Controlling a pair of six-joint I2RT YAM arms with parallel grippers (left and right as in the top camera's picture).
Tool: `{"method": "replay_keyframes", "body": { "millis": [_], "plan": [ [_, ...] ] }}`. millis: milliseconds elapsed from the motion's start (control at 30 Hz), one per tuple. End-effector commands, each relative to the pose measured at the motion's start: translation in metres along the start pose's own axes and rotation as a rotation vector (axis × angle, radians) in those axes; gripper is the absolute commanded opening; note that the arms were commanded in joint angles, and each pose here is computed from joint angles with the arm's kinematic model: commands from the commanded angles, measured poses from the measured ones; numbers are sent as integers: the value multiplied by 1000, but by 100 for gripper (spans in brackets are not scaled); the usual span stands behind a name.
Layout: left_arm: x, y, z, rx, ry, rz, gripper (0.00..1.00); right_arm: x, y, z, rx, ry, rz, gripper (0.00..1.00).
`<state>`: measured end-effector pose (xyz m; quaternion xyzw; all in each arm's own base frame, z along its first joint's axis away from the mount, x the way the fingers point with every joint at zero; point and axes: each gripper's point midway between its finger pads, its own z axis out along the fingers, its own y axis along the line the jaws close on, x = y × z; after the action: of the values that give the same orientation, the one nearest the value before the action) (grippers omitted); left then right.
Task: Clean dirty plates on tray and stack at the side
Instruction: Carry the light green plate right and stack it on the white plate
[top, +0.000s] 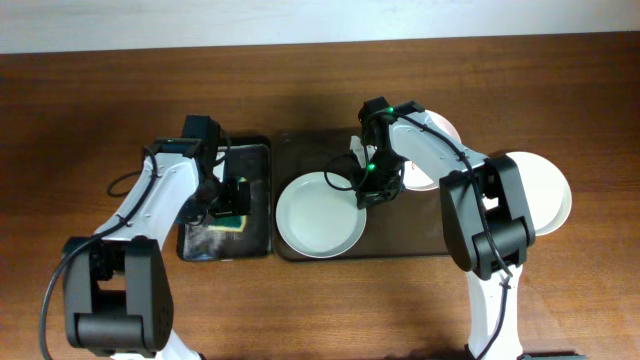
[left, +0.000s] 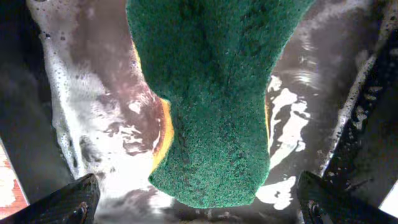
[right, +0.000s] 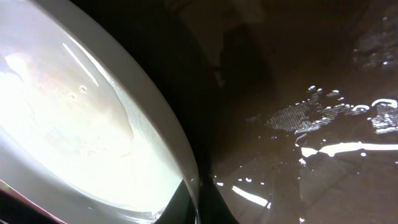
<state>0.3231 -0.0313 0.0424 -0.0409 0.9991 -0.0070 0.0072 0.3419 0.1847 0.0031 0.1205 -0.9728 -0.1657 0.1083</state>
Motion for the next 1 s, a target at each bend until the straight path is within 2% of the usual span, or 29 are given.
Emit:
{"method": "replay_keyframes", "body": {
  "millis": [0, 167, 267, 300, 600, 767, 833, 900, 967],
  "plan": [
    [-4, -2, -7, 14, -20, 2, 99, -5, -8, -22, 90, -69, -14, 4],
    [-8, -2, -7, 18, -38, 3, 100, -6, -30, -130, 415, -359, 9, 4],
    [-14, -3, -7, 22, -62, 3, 100, 9, -46, -186, 724, -478, 29, 4],
    [-16, -4, -7, 23, -69, 4, 100, 13, -41, -197, 838, -509, 28, 4],
    [-18, -4, -7, 24, -76, 4, 100, 21, 35, -235, 1241, -805, -51, 4],
    [-18, -4, -7, 24, -76, 4, 100, 21, 42, -234, 1243, -820, -64, 4],
    [-18, -4, -7, 24, -76, 4, 100, 21, 40, -231, 1202, -837, -19, 4],
    [-18, -4, -7, 24, -76, 4, 100, 15, 26, -209, 1025, -768, 49, 4],
    [-17, -4, -7, 24, -75, 4, 100, 12, -5, -195, 831, -685, 197, 4]
  ]
}}
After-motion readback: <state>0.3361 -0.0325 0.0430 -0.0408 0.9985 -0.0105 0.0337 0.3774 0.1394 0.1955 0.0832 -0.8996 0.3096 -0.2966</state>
